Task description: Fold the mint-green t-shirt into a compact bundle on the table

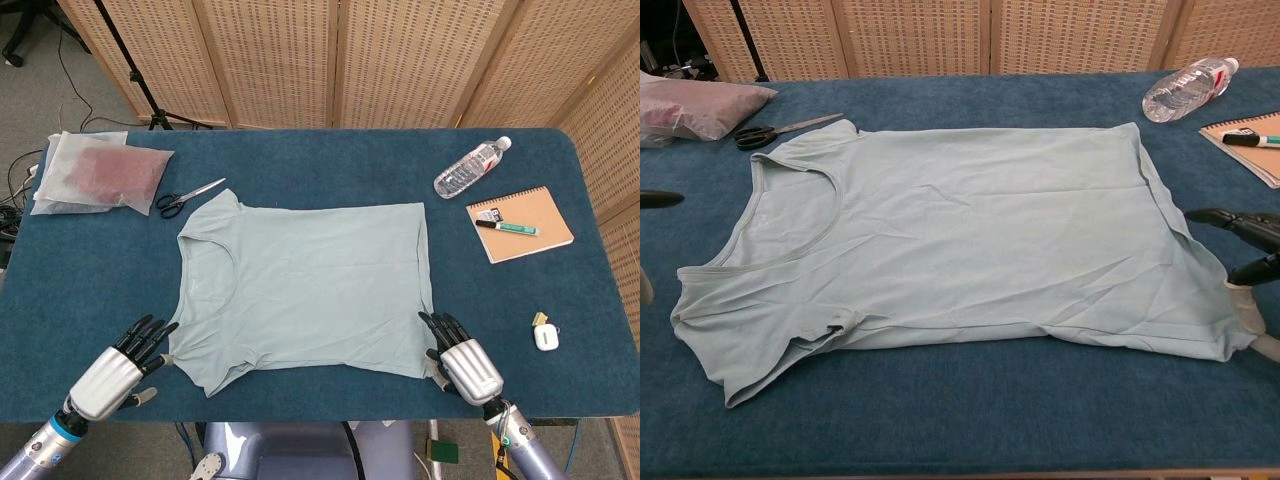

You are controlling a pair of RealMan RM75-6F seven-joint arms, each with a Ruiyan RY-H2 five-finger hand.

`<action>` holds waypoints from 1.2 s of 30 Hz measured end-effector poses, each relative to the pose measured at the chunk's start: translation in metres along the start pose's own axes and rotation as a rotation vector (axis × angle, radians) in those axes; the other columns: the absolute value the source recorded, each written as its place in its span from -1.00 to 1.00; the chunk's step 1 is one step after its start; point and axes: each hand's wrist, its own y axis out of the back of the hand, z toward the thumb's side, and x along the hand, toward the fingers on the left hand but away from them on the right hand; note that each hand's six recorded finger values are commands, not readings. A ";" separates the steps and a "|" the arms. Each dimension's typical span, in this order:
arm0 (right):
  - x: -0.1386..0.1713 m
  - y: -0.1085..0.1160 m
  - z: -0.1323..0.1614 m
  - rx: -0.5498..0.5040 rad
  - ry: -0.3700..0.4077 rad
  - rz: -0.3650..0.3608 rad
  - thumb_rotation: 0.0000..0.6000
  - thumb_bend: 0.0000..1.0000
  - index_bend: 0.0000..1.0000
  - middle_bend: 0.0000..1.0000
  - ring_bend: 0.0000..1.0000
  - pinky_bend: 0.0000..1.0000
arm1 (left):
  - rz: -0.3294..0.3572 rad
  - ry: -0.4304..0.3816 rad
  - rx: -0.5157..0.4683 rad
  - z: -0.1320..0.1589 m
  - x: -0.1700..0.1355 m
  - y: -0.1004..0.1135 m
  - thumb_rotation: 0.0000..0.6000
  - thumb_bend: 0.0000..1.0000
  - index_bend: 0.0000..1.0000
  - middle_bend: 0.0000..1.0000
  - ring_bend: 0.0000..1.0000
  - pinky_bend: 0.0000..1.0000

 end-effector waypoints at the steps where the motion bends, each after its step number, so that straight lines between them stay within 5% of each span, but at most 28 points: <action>1: 0.000 0.000 0.000 0.000 -0.002 0.000 1.00 0.04 0.33 -1.00 -1.00 -0.87 | -0.004 -0.008 -0.002 0.001 0.000 -0.003 1.00 -1.00 -0.01 -1.00 -1.00 -1.00; 21: -0.002 0.000 -0.006 0.005 -0.020 0.004 1.00 0.09 0.33 -1.00 -1.00 -0.87 | 0.020 -0.102 -0.052 0.025 0.026 -0.037 1.00 -0.79 0.14 -1.00 -1.00 -1.00; 36: -0.004 -0.001 -0.012 -0.001 -0.045 0.008 1.00 0.11 0.33 -1.00 -1.00 -0.87 | -0.027 -0.084 -0.173 0.018 0.045 -0.050 1.00 -0.76 0.19 -1.00 -1.00 -1.00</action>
